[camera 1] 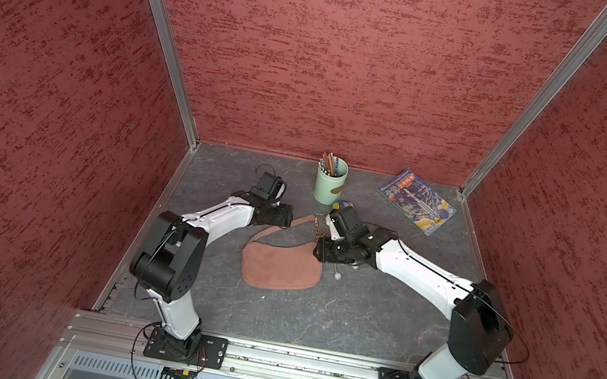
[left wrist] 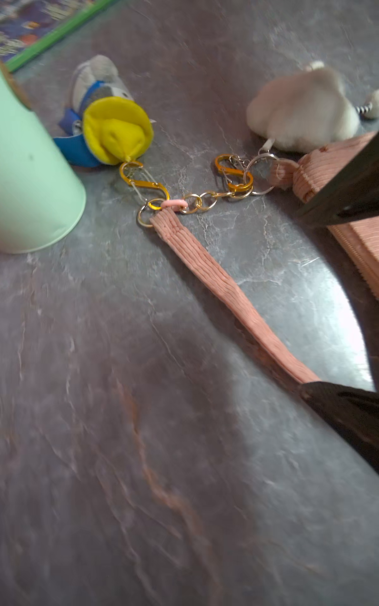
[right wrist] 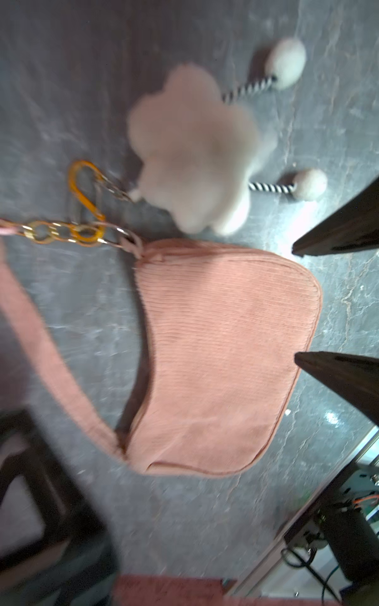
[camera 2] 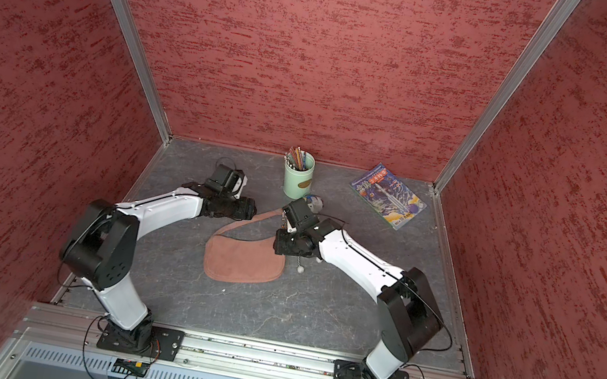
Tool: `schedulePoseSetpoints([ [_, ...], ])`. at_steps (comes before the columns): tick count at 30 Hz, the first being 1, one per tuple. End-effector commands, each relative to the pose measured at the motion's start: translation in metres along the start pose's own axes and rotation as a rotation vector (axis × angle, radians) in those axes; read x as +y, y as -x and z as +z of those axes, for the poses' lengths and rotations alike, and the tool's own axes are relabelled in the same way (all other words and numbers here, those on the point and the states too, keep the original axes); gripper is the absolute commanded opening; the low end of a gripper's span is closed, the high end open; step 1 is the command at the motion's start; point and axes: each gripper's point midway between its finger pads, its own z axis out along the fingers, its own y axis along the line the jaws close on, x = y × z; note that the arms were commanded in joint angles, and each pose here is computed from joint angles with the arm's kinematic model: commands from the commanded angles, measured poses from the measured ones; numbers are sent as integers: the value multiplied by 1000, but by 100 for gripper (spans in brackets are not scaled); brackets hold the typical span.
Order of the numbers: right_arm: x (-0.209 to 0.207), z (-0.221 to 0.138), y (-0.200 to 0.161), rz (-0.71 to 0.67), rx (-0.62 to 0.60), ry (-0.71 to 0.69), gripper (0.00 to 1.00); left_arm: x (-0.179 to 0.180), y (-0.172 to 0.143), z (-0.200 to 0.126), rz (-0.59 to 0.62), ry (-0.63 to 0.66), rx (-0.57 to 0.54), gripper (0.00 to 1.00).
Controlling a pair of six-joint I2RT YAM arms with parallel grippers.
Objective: Remove the decoration from the bag
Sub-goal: Adjust the bag at the center of the board, then pick up the bag from the center of the board.
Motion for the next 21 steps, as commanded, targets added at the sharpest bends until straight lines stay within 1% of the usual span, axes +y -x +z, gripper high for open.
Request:
schedulePoseSetpoints([
  [1, -11, -6, 12, 13, -44, -27, 51, -8, -7, 12, 156, 0, 70, 81],
  [5, -12, -7, 13, 28, -57, -22, 51, -9, -13, 38, 190, -11, 138, 81],
  [7, -13, -7, 12, 35, -63, -22, 51, -12, -18, 49, 226, -10, 167, 81],
  [9, -14, -7, 11, 46, -67, -23, 51, -12, -21, 58, 267, 15, 176, 80],
  [11, -17, -5, 8, 56, -65, -25, 51, -9, -22, 65, 288, 42, 167, 78],
  [12, -18, -4, 7, 62, -64, -24, 51, -8, -21, 68, 286, 52, 160, 75],
  [16, -18, 0, 6, 72, -61, -22, 50, -8, -20, 77, 332, 95, 130, 56],
  [19, -17, 0, 10, 69, -69, -22, 50, -10, -18, 80, 372, 136, 115, 36],
  [21, -16, -1, 13, 65, -78, -26, 50, -15, -12, 76, 402, 145, 89, 25],
])
